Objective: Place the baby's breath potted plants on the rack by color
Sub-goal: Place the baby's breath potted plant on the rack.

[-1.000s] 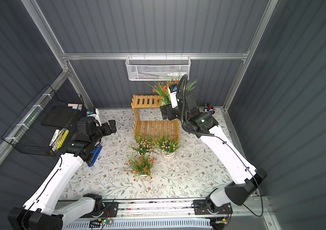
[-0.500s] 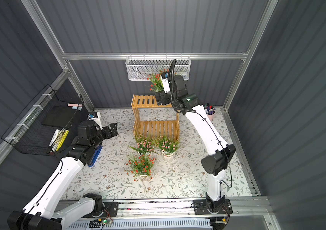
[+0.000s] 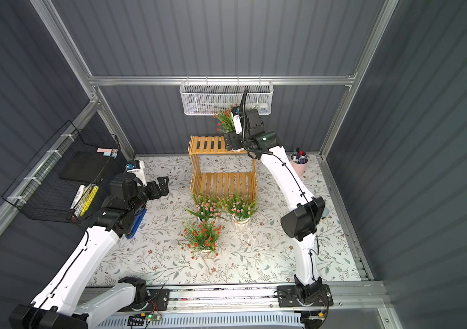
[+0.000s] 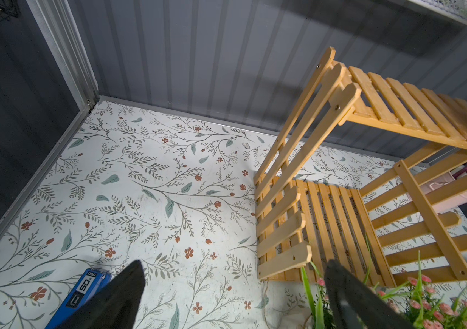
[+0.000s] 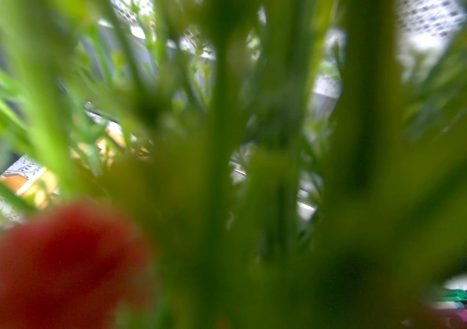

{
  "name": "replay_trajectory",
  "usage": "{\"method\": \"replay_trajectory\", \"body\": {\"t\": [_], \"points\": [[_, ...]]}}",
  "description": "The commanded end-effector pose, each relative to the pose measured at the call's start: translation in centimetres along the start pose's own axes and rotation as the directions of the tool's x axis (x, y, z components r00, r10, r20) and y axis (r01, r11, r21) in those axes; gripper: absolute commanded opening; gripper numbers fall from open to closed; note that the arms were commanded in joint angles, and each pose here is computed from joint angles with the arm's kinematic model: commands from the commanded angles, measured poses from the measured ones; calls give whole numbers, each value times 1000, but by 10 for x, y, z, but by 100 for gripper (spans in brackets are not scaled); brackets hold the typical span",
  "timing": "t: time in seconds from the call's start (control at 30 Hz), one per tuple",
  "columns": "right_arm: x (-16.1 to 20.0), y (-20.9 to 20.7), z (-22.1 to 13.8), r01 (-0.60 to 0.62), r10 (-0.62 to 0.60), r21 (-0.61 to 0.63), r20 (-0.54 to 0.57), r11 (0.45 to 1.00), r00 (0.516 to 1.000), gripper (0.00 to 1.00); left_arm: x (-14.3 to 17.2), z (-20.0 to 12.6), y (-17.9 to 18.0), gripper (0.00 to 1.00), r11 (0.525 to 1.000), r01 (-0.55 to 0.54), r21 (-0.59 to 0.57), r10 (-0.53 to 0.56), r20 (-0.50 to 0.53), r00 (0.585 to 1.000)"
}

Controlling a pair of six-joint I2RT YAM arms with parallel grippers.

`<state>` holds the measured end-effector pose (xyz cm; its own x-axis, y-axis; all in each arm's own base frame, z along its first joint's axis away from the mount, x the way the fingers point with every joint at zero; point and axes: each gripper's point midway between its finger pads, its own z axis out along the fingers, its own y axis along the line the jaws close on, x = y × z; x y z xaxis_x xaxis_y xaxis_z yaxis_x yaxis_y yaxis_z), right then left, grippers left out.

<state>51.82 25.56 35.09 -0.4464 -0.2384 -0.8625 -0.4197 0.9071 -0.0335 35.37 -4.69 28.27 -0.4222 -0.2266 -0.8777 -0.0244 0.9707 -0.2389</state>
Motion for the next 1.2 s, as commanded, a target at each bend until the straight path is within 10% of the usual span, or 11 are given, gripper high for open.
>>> {"method": "replay_trajectory", "body": {"t": [0.0, 0.9, 1.17], "points": [[-30, -5, -15, 14, -15, 14, 100, 1000, 995, 75, 2, -1, -1, 99, 1000, 12, 14, -12, 0, 1000], [-3, -11, 32, 52, -52, 18, 14, 999, 999, 78, 10, -1, 7, 99, 1000, 19, -23, -19, -9, 1000], [2, -12, 30, 49, -49, 19, -7, 999, 999, 99, 11, -2, 13, 99, 998, 36, -56, -37, -5, 999]]}}
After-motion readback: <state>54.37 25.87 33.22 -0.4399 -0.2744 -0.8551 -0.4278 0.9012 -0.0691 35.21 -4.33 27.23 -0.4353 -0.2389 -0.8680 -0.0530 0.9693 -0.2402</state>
